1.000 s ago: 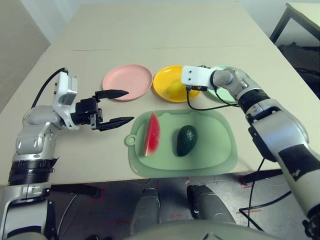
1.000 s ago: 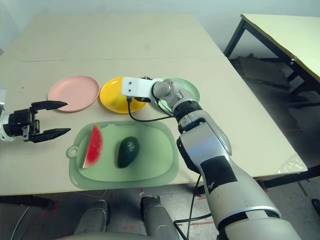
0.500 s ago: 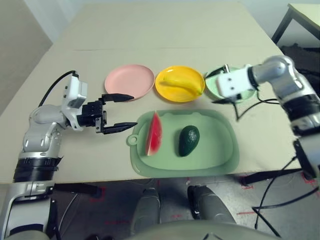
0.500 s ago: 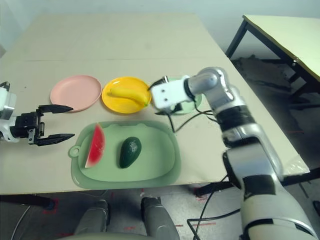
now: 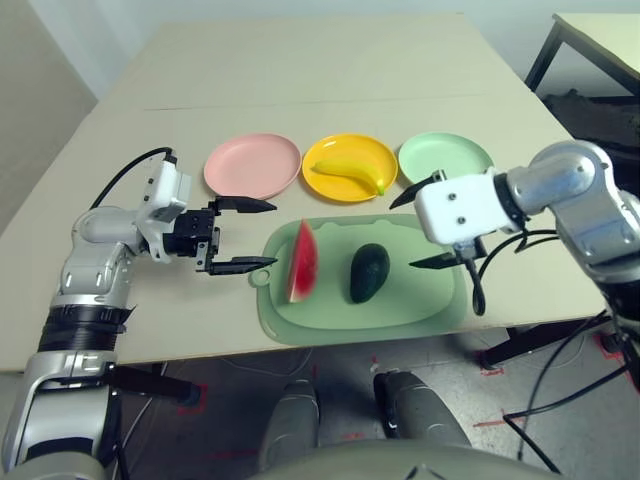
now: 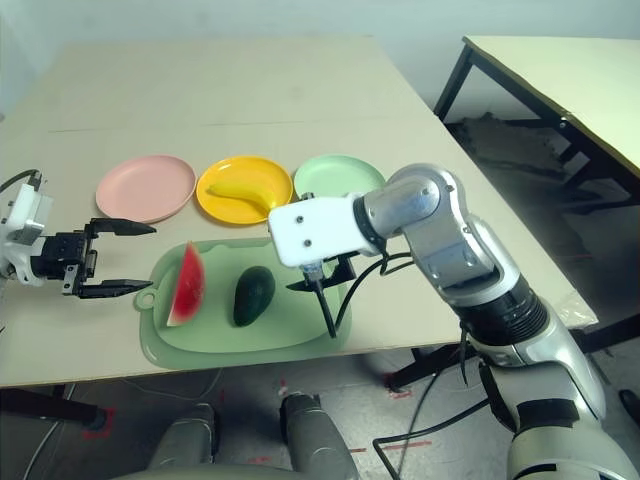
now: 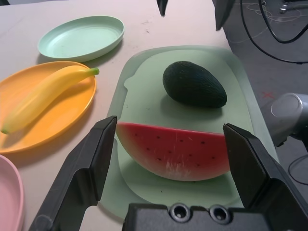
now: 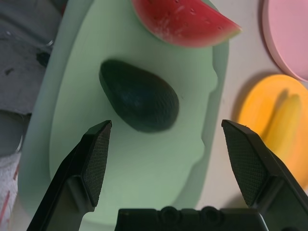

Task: Place the fruits into color-matched plates.

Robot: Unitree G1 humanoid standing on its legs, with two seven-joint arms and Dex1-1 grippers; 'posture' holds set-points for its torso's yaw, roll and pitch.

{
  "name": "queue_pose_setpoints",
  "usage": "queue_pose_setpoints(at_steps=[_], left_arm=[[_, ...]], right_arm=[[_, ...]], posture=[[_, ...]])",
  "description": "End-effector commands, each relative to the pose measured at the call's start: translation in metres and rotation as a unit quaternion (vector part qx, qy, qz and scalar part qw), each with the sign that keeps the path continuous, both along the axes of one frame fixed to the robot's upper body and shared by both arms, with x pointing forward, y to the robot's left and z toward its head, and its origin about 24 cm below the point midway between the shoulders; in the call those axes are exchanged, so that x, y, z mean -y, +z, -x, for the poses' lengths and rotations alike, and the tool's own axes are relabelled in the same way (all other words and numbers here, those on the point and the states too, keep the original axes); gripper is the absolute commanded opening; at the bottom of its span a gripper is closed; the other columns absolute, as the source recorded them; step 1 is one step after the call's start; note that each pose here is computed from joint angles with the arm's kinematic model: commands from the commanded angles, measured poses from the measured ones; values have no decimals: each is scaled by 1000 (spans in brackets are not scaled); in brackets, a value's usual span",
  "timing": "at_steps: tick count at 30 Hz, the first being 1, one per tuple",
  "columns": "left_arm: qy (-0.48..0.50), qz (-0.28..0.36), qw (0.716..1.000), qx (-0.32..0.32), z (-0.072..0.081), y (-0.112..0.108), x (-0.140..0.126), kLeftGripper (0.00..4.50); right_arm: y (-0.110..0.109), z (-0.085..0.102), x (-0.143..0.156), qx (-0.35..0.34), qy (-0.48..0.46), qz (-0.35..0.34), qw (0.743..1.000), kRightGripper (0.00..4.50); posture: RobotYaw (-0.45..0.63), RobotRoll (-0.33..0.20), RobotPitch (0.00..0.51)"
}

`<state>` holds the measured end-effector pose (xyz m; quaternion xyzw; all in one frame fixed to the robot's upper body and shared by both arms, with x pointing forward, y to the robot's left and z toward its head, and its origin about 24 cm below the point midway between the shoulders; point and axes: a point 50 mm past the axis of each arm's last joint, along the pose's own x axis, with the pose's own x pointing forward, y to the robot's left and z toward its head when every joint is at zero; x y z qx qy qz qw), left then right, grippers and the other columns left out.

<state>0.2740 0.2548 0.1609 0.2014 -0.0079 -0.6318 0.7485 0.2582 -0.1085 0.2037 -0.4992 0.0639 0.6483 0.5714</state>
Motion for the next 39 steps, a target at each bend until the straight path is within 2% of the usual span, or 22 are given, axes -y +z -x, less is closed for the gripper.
queue_pose_setpoints(at_steps=[1,9,26,39], left_arm=[[-5,-17,1000,0,0,0,-1,4500],[-1,-28,1000,2,3,0,-5,4500],[25,-35,999,5,11,-3,-16,4500],[26,-41,999,9,11,-3,-15,4500]], right_arm=[[-6,-1,-8,17,7,3,1000,4470],[-29,-20,-17,26,-6,17,999,4470],[-51,-11,-25,-10,45,29,998,4470],[-66,-21,-21,-21,1,35,999,4470]], posture=[[-39,0,131],[-24,0,134],[16,0,148],[15,0,151]])
